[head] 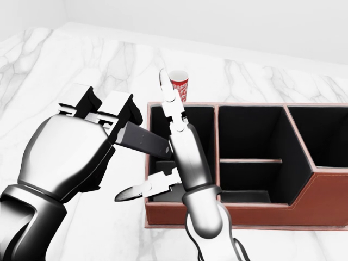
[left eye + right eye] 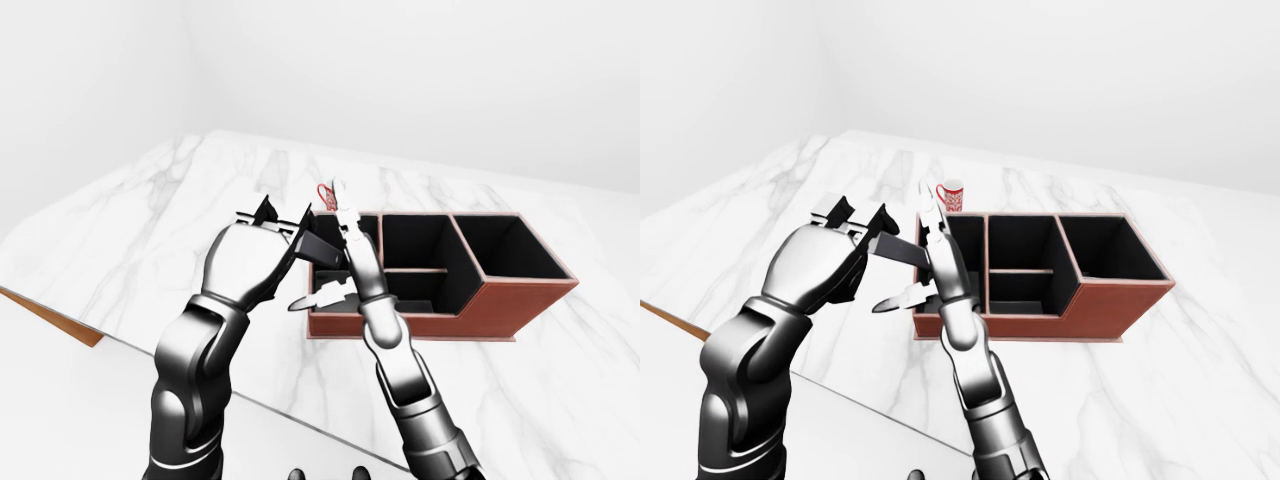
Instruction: Pick up the book and place it in the right compartment of the caddy.
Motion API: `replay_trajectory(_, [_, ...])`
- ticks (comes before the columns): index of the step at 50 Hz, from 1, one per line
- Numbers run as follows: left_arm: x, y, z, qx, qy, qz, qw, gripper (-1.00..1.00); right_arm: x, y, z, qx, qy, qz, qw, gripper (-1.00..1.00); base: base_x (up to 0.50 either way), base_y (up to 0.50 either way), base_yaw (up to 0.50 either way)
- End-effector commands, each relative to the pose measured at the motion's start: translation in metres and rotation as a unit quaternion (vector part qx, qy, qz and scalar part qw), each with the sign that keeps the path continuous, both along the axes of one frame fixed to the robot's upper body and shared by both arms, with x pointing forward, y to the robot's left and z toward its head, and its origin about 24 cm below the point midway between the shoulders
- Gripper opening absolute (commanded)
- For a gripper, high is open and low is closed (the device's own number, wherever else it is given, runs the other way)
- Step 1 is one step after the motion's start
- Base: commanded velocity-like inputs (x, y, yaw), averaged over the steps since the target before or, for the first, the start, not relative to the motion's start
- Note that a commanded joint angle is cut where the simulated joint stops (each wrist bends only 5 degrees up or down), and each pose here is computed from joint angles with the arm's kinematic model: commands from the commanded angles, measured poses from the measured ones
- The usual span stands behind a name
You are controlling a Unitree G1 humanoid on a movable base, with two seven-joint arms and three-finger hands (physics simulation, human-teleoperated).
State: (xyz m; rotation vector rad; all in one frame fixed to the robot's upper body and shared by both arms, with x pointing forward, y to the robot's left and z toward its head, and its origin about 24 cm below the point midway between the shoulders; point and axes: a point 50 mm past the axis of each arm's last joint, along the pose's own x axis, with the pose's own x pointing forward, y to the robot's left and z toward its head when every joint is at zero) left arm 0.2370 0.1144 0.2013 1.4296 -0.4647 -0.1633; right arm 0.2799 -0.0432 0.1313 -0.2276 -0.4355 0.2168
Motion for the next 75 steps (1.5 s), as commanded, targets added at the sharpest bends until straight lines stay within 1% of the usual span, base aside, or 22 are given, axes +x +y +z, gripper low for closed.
replay_trajectory(1, [-0.004, 0.004, 0.006, -0.006, -0.031, 0.015, 0.999, -1.0, 0.001, 0.0, -0.011, -0.021, 0.016, -0.01, 1.0, 1.0, 0.0, 0.0, 0.0])
replay_trajectory(6, [-0.006, 0.002, 0.007, -0.006, -0.031, 0.012, 0.999, -1.0, 0.0, 0.001, -0.005, -0.028, 0.001, -0.011, 1.0, 1.0, 0.0, 0.0, 0.0])
replay_trajectory(14, [-0.007, 0.002, 0.008, -0.008, -0.034, 0.01, 0.999, -1.0, 0.004, 0.001, -0.016, -0.039, 0.022, -0.015, 0.999, 1.0, 0.0, 0.0, 0.0])
replay_trajectory(15, [-0.007, 0.002, 0.009, -0.008, -0.034, 0.009, 0.999, -1.0, 0.004, 0.002, -0.011, -0.037, 0.013, -0.011, 0.999, 1.0, 0.0, 0.0, 0.0])
replay_trajectory(20, [-0.009, 0.002, 0.009, -0.008, -0.036, 0.009, 0.999, -1.0, 0.005, 0.003, -0.012, -0.038, 0.016, -0.007, 0.999, 1.0, 0.0, 0.0, 0.0])
replay_trajectory(24, [-0.009, 0.001, 0.009, -0.009, -0.035, 0.007, 0.999, -1.0, 0.007, 0.002, -0.023, -0.044, 0.038, -0.012, 0.998, 1.0, 0.0, 0.0, 0.0])
replay_trajectory(25, [-0.009, 0.001, 0.009, -0.009, -0.035, 0.006, 0.999, -1.0, 0.007, 0.003, -0.018, -0.041, 0.031, -0.009, 0.999, 1.0, 0.0, 0.0, 0.0])
replay_trajectory(35, [-0.01, 0.001, 0.008, -0.01, -0.035, 0.007, 0.999, -1.0, 0.012, 0.004, -0.024, -0.047, 0.045, -0.009, 0.998, 1.0, 0.0, 0.0, 0.0])
replay_trajectory(36, [-0.011, 0.001, 0.008, -0.011, -0.035, 0.007, 0.999, -1.0, 0.012, 0.004, -0.026, -0.049, 0.049, -0.008, 0.998, 0.67, 0.0, 0.0, 0.0])
replay_trajectory(37, [-0.011, 0.001, 0.008, -0.011, -0.034, 0.007, 0.999, -1.0, 0.012, 0.004, -0.027, -0.049, 0.05, -0.009, 0.997, -0.76, 0.0, 0.0, 0.0])
replay_trajectory(38, [-0.011, 0.001, 0.007, -0.011, -0.034, 0.007, 0.999, -1.0, 0.012, 0.004, -0.028, -0.05, 0.053, -0.007, 0.997, -1.0, 0.0, 0.0, 0.0])
replay_trajectory(41, [-0.01, 0.001, 0.008, -0.011, -0.034, 0.007, 0.999, -1.0, 0.011, 0.005, -0.032, -0.052, 0.059, -0.006, 0.997, -1.0, 0.0, 0.0, 0.0])
replay_trajectory(43, [-0.01, 0.001, 0.007, -0.01, -0.033, 0.007, 0.999, -1.0, 0.012, 0.004, -0.043, -0.059, 0.078, -0.014, 0.995, -1.0, 0.0, 0.0, 0.0])
replay_trajectory(45, [-0.01, 0.001, 0.007, -0.01, -0.033, 0.007, 0.999, -1.0, 0.012, 0.005, -0.032, -0.052, 0.06, -0.007, 0.997, -1.0, 0.0, 0.0, 0.0])
replay_trajectory(48, [-0.01, 0.001, 0.007, -0.01, -0.033, 0.008, 0.999, -1.0, 0.012, 0.005, -0.031, -0.053, 0.058, -0.006, 0.997, -1.0, 0.0, 0.0, 0.0])
replay_trajectory(50, [-0.01, 0.001, 0.007, -0.011, -0.032, 0.007, 0.999, -1.0, 0.012, 0.005, -0.036, -0.056, 0.067, -0.01, 0.996, -1.0, 0.0, 0.0, 0.0])
replay_trajectory(53, [-0.01, 0.002, 0.006, -0.011, -0.031, 0.008, 0.999, -1.0, 0.011, 0.005, -0.031, -0.053, 0.057, -0.006, 0.997, -1.0, 0.0, 0.0, 0.0])
replay_trajectory(64, [-0.01, 0.002, 0.005, -0.011, -0.031, 0.01, 0.999, -1.0, 0.013, 0.003, -0.034, -0.055, 0.064, -0.01, 0.996, -1.0, 0.0, 0.0, 0.0])
replay_trajectory(67, [-0.01, 0.002, 0.005, -0.011, -0.031, 0.01, 0.999, -1.0, 0.013, 0.002, -0.047, -0.063, 0.085, -0.019, 0.994, -1.0, 0.0, 0.0, 0.0])
replay_trajectory(73, [-0.01, 0.001, 0.008, -0.013, -0.034, 0.007, 0.999, -1.0, 0.012, 0.003, -0.032, -0.055, 0.06, -0.009, 0.997, -1.0, 0.0, 0.0, 0.0])
replay_trajectory(74, [-0.009, 0.0, 0.01, -0.013, -0.039, 0.006, 0.999, -1.0, 0.013, 0.002, -0.041, -0.06, 0.075, -0.015, 0.995, -1.0, 0.0, 0.0, 0.0])
replay_trajectory(75, [-0.009, 0.0, 0.01, -0.012, -0.04, 0.007, 0.999, -0.91, 0.013, 0.002, -0.045, -0.062, 0.081, -0.018, 0.995, -1.0, 0.0, 0.0, 0.0])
